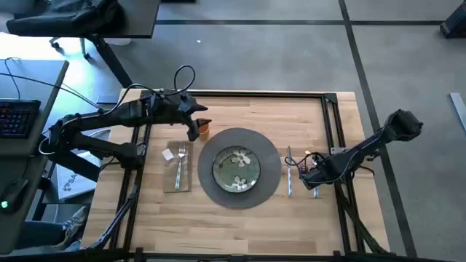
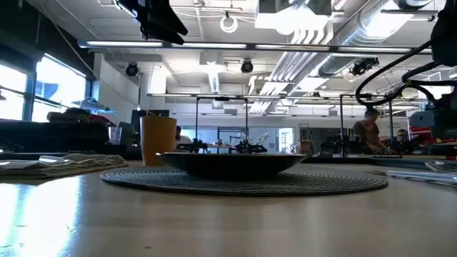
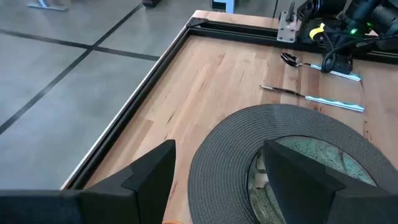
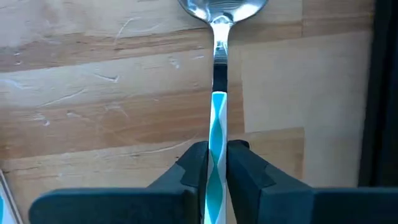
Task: Set table place
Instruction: Move the white patterned spoon to the right of the white patterned knife
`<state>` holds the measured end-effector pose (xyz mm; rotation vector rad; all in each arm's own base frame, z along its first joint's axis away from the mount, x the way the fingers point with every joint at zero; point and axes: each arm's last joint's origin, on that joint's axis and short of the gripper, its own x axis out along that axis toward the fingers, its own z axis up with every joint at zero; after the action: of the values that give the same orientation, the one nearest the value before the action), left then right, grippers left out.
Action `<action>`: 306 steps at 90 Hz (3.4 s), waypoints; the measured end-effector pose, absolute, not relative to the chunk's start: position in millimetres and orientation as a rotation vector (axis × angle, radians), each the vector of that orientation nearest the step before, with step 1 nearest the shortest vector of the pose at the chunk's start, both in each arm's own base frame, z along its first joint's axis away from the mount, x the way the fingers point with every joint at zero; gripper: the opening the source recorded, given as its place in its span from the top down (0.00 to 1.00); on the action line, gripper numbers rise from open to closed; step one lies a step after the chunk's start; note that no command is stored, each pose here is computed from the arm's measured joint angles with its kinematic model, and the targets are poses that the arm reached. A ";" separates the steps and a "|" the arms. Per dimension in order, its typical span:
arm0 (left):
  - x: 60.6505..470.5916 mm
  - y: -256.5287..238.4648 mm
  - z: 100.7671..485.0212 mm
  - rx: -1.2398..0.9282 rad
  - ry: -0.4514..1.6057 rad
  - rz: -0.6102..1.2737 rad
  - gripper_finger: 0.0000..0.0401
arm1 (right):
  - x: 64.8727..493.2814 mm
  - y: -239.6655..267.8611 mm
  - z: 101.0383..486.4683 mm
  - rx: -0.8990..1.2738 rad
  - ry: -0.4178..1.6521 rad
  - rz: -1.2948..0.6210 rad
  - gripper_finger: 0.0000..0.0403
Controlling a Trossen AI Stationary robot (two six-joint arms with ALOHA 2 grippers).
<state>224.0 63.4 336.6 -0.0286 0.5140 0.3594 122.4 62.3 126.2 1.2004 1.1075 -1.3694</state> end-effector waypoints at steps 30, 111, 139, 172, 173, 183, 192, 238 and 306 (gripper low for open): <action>224.0 63.3 336.6 -0.031 0.513 0.359 0.44 | 129.0 54.0 126.2 1.222 1.070 -1.367 0.93; 224.0 63.2 336.5 -0.047 0.512 0.363 0.44 | 155.4 9.4 126.9 1.153 0.972 -1.222 0.94; 224.0 62.9 336.4 -0.056 0.511 0.364 0.44 | 158.1 13.8 127.3 1.183 0.971 -1.183 0.94; 224.0 62.8 336.4 -0.055 0.512 0.363 0.44 | 158.8 31.0 127.8 1.253 0.978 -1.138 0.94; 224.0 62.8 336.4 -0.055 0.512 0.363 0.44 | 158.7 31.5 127.8 1.253 0.977 -1.138 0.94; 224.0 62.8 336.4 -0.054 0.512 0.363 0.44 | 158.9 37.8 128.1 1.256 0.992 -1.102 0.94; 224.0 62.8 336.4 -0.050 0.513 0.362 0.44 | 158.1 43.0 128.1 1.273 0.991 -1.097 0.94; 224.0 62.9 336.4 -0.043 0.514 0.360 0.44 | 154.9 58.3 128.3 1.321 0.988 -1.082 0.94; 222.6 62.4 333.8 -0.040 0.545 0.357 0.44 | 155.5 56.7 128.7 1.287 0.940 -1.086 0.81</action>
<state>222.6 62.4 333.8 -0.0398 0.5455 0.3573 155.5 56.7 128.7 1.2875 0.9398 -1.0865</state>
